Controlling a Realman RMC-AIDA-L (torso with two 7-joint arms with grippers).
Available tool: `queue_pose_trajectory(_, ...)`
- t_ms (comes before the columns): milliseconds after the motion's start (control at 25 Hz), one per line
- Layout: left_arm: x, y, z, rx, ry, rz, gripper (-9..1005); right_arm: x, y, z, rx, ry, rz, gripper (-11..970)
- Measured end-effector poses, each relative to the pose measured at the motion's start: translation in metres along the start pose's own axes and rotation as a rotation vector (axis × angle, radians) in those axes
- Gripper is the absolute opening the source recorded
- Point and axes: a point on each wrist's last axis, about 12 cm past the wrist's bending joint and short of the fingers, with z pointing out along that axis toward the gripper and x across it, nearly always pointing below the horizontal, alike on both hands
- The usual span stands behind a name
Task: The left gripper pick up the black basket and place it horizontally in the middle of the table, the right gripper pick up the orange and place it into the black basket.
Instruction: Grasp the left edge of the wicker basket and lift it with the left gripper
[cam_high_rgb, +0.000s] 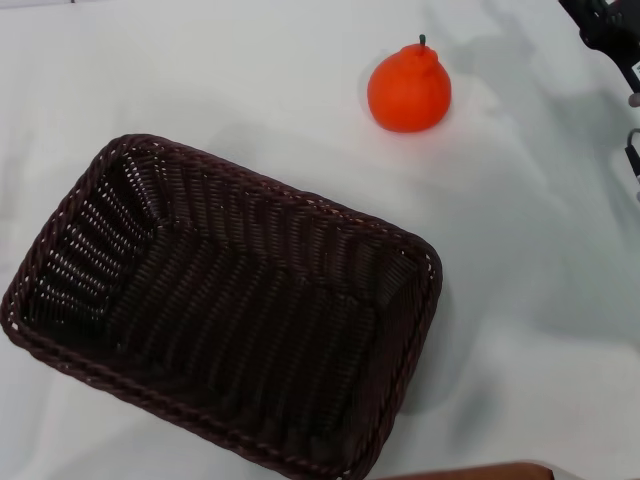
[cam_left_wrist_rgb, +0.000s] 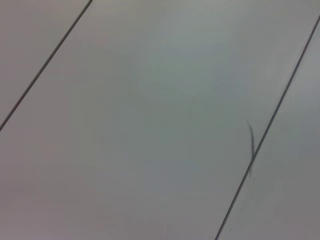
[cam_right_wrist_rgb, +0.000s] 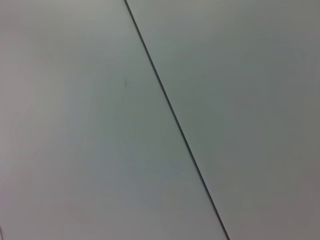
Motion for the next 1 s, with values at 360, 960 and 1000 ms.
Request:
queue_pose_trajectory(360, 0.0, 0.0, 0.0, 0.002, 0.001, 0.0, 887, -0.001, -0.001, 0.002, 0.007, -0.007, 0.0, 954)
queue_pose_trajectory(960, -0.105, 0.001, 0.044, 0.376, 0.44, 0.078, 884, 0.001, 0.004, -0.005, -0.022, -0.004, -0.003, 955)
queue_pose_trajectory(1000, -0.118, -0.004, 0.051, 0.38, 0.514, 0.104, 884, 0.001, 0.004, -0.005, -0.022, -0.004, -0.003, 955)
